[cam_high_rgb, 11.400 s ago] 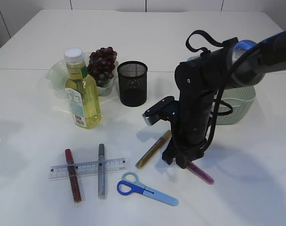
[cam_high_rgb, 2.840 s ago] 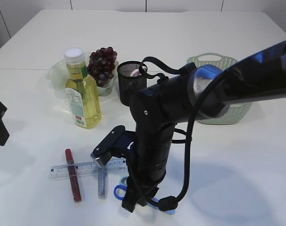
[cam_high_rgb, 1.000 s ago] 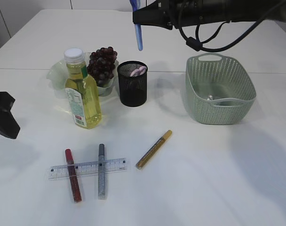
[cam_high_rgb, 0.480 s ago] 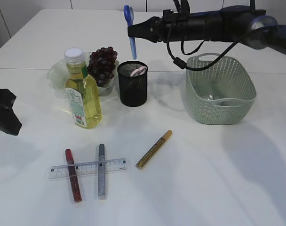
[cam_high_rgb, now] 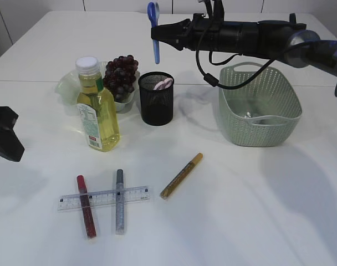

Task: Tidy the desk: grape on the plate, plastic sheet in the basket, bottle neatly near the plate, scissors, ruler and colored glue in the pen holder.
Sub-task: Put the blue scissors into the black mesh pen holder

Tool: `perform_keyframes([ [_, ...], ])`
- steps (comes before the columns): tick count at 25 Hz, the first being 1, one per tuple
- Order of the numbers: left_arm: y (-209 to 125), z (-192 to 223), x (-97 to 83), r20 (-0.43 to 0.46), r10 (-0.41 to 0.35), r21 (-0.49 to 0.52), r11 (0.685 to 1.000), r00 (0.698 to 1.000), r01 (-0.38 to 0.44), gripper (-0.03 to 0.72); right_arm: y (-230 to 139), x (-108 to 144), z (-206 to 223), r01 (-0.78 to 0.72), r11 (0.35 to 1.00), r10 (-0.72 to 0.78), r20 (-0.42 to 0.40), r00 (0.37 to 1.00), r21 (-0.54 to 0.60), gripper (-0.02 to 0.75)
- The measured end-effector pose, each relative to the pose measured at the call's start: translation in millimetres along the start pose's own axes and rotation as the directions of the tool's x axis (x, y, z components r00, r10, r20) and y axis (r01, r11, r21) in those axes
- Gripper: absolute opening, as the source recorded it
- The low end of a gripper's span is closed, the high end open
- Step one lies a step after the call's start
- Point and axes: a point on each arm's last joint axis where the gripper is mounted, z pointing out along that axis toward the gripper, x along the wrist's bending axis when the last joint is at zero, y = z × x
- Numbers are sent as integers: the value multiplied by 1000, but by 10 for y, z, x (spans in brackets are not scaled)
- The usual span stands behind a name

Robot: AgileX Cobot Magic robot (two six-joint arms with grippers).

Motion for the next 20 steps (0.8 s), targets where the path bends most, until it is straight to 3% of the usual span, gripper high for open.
perform_keyframes([
  [20, -2, 0, -2, 2, -2, 2, 1000, 1000, 2, 415, -229, -9, 15, 23, 996, -20, -37, 999, 91, 190],
])
